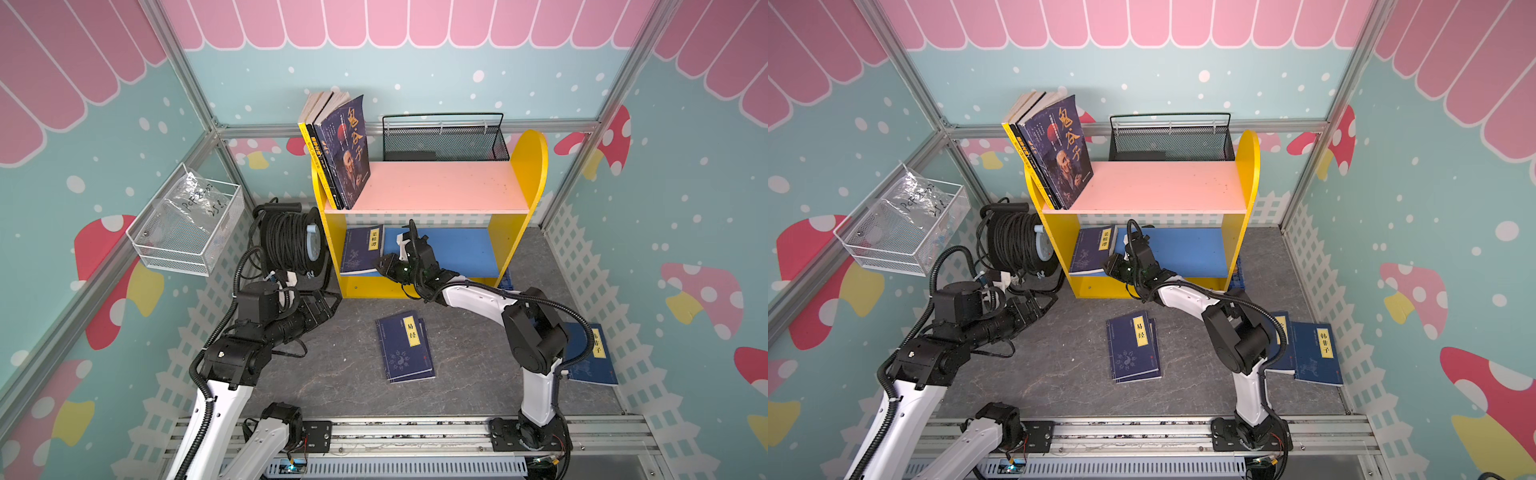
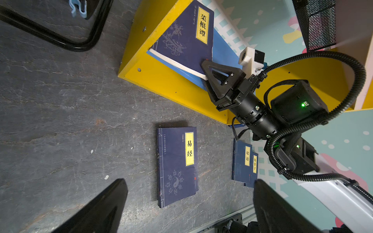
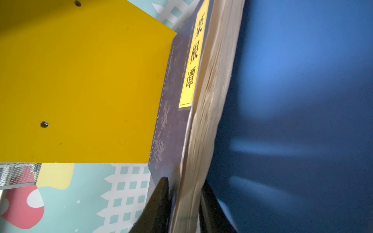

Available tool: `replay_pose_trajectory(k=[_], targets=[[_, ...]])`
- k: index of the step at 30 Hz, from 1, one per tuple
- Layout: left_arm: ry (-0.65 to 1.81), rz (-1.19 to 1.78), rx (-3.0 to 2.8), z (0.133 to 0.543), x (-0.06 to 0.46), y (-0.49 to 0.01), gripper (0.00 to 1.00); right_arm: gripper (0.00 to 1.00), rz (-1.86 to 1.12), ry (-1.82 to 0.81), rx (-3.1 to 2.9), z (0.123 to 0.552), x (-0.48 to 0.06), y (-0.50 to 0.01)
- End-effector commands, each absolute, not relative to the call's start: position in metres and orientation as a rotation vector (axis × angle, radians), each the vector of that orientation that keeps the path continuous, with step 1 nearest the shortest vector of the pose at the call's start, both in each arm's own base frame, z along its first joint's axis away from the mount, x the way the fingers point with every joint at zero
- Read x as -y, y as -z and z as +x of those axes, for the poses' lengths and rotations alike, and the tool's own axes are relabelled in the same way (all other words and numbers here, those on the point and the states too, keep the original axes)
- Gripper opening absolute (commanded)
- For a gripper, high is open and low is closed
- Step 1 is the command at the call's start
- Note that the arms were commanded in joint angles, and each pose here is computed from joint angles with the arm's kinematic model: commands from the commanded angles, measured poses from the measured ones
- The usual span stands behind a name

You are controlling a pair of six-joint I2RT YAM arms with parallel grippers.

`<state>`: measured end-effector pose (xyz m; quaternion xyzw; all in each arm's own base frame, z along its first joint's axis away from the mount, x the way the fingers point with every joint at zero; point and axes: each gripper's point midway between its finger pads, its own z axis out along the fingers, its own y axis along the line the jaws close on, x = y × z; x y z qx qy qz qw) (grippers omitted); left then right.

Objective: Stacking books/files
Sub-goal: Place the book on the bookshelf.

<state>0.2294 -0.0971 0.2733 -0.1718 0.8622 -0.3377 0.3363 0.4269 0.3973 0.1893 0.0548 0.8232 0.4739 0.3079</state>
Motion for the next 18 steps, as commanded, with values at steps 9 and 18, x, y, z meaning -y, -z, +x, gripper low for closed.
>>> replay_pose_trajectory(k=[9, 18], targets=[[0.906, -0.449, -2.228, 0.223, 0.097, -0.275, 0.99, 0.43, 0.133, -1.232, -2.107, 0.431, -0.396, -0.215], [0.903, -0.456, -2.236, 0.224, 0.097, -0.272, 0.99, 0.42, 0.085, -1.212, -2.14, 0.426, -0.403, -0.213]])
